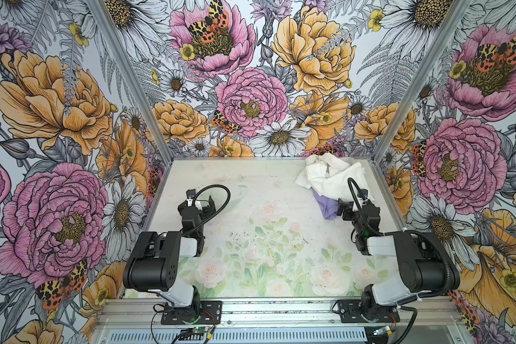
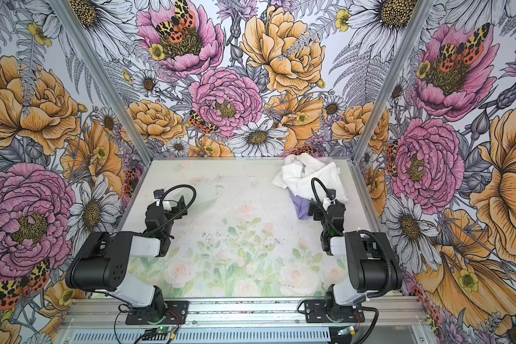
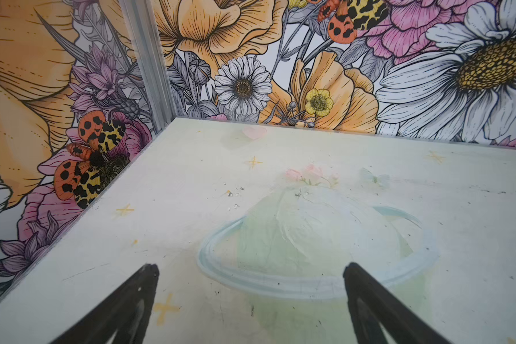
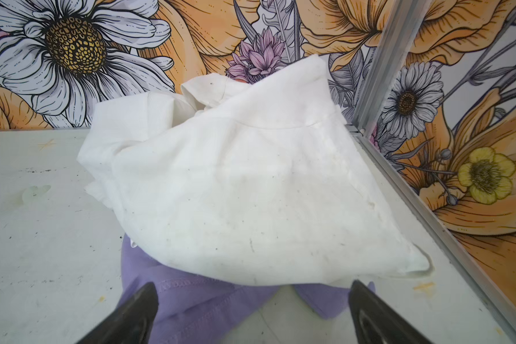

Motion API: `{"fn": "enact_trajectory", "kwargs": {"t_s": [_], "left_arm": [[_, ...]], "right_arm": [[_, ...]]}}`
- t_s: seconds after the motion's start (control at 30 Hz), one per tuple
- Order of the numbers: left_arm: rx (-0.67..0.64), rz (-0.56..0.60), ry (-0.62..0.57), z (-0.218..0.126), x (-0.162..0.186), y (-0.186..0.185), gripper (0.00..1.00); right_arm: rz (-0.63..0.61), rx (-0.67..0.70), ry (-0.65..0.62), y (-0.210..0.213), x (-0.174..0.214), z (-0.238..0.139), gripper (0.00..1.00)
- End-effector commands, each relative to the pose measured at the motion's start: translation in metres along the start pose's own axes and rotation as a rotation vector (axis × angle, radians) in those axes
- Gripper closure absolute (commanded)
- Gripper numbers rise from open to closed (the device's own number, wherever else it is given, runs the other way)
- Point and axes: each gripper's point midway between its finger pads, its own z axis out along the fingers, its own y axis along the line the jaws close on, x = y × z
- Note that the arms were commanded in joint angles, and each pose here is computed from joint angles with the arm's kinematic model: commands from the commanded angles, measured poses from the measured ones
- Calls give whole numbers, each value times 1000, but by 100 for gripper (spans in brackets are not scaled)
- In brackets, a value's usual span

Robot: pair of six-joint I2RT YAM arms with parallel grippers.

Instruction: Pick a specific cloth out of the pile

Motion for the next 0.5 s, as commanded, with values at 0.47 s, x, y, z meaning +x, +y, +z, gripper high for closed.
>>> {"fn": "enact_trajectory", "kwargs": {"t_s": [0.47], "left_arm": [[24, -10, -19, 1, -8, -1, 1]], "right_arm": [[-4, -20, -21, 3, -9, 4, 0]]}}
